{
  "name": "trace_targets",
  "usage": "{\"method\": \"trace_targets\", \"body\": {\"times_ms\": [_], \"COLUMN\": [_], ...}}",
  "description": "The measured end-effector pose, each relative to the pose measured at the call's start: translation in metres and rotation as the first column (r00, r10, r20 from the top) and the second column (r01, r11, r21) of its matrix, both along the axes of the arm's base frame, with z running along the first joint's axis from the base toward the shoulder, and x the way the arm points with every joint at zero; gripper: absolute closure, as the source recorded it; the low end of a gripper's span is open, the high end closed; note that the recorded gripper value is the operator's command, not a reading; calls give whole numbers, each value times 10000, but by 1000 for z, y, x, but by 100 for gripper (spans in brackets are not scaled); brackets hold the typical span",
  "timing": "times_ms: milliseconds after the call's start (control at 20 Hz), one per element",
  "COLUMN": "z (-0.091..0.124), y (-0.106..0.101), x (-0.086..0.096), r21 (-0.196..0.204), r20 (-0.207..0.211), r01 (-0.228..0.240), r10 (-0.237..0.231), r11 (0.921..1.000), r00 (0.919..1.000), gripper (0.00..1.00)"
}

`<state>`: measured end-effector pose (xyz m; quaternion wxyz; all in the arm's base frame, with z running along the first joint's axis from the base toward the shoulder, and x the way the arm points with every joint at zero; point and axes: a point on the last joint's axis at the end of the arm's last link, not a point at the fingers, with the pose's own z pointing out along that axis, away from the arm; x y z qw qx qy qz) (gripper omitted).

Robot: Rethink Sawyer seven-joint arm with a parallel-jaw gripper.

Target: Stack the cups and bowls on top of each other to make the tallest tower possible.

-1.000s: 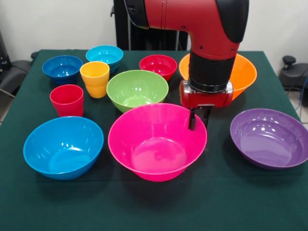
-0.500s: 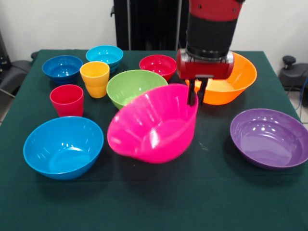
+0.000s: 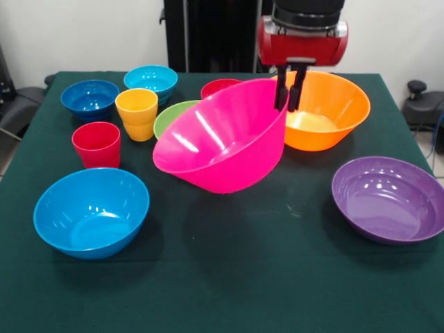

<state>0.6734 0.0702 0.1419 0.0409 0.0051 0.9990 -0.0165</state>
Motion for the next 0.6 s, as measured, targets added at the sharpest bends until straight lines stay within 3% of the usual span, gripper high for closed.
{"method": "trace_targets", "body": {"times_ms": [300,600], "z": [22,22], "y": [-11,-31], "x": [3,6], "r21": [39,199], "r20": [38,-152], "r01": [186,486], "r10": [-186,-483], "r11": [9998,9986], "r00": [9998,9987], "gripper": [100,100]}}
